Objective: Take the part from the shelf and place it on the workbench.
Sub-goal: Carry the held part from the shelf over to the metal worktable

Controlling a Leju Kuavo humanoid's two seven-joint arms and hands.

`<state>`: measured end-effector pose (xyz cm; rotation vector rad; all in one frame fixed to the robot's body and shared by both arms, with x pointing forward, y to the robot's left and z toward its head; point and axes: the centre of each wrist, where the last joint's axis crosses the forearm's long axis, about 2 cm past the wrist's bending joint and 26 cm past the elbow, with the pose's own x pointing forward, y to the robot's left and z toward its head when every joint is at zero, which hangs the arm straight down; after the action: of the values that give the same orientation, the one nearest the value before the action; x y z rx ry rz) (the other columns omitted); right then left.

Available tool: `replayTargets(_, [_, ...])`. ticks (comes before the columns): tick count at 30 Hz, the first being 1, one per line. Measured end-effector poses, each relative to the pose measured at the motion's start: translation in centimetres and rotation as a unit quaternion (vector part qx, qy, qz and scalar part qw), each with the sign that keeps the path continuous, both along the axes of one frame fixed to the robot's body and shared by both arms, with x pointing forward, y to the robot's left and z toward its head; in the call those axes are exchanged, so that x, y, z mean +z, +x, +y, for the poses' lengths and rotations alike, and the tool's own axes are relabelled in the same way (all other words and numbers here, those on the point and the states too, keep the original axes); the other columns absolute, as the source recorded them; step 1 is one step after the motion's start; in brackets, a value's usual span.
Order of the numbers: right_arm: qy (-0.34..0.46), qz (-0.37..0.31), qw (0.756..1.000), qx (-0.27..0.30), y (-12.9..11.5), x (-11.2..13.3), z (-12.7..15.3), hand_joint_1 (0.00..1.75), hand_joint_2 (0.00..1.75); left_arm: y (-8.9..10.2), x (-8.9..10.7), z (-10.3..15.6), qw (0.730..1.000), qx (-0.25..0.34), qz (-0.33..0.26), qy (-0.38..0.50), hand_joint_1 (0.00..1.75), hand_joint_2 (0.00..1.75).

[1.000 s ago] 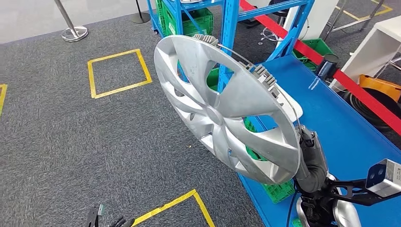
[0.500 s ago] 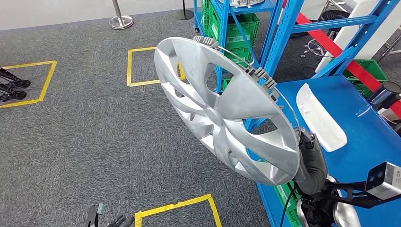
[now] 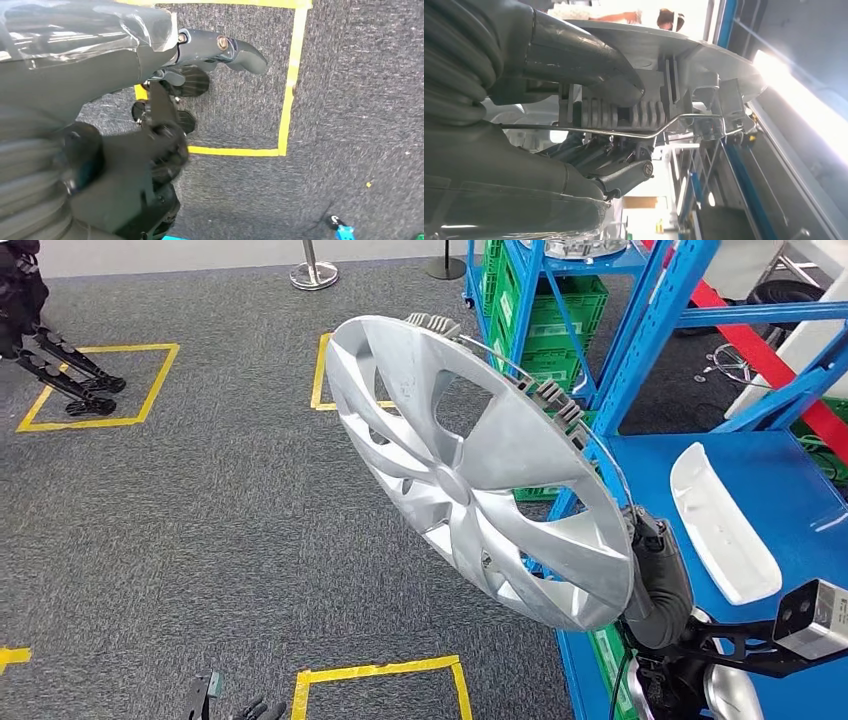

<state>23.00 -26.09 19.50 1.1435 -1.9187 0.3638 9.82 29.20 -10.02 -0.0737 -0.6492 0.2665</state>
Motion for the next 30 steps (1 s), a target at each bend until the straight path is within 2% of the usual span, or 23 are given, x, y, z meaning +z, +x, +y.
replayTargets(9, [-0.002,-0.002,1.000,0.002,0.07,0.14,0.04,1.75,1.75,0.32,0.07,0.12,1.000,0.001,-0.003,0.003,0.00,1.75])
replayTargets(30, [-0.005,-0.003,1.000,0.005,0.03,0.27,0.09,1.75,1.75,-0.35,-0.08,0.24,1.000,0.002,0.003,0.006,0.00,1.75])
